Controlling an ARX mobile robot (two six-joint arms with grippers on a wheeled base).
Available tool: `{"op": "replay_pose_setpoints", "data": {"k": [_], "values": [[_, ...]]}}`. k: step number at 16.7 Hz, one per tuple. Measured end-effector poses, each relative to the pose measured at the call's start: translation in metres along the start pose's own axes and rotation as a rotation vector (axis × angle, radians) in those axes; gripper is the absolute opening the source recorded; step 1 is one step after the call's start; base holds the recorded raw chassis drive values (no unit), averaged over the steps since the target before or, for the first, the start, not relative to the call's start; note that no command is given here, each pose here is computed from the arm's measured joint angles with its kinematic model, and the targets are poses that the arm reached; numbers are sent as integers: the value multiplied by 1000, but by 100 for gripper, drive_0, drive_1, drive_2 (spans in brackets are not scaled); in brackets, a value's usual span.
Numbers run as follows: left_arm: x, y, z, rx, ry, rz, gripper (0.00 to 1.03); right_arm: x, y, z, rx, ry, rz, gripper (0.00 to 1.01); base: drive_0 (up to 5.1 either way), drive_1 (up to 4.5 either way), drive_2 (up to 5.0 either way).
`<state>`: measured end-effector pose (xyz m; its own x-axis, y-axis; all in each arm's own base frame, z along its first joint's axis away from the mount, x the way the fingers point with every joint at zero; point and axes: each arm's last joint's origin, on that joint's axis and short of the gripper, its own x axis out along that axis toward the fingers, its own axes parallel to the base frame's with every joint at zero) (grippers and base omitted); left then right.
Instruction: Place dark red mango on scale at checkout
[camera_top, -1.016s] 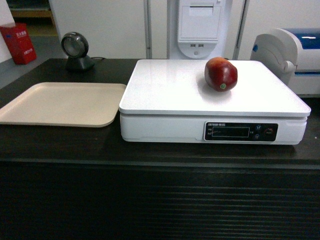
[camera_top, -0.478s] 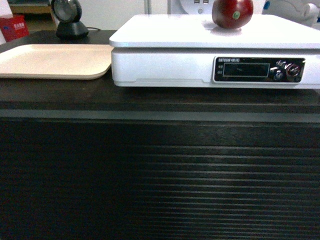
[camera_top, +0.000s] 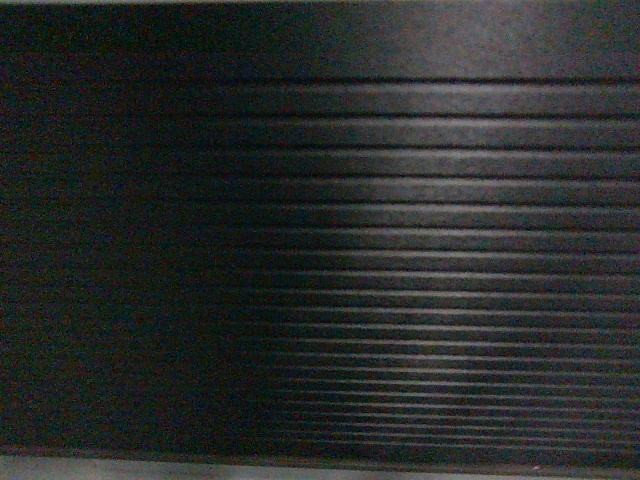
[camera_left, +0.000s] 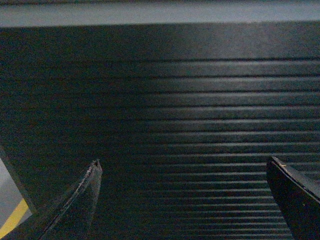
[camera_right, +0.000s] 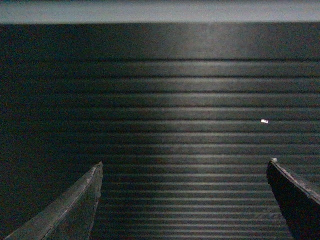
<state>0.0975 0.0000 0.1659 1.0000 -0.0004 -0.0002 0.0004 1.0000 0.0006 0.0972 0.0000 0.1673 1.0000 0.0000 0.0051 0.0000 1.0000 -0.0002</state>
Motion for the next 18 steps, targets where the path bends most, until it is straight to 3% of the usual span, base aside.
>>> {"op": "replay_pose_setpoints", "data": {"k": [18], "values": [[0, 0, 0, 0, 2, 0, 98, 0, 0, 0, 0, 2, 0, 98, 0, 0, 0]]}}
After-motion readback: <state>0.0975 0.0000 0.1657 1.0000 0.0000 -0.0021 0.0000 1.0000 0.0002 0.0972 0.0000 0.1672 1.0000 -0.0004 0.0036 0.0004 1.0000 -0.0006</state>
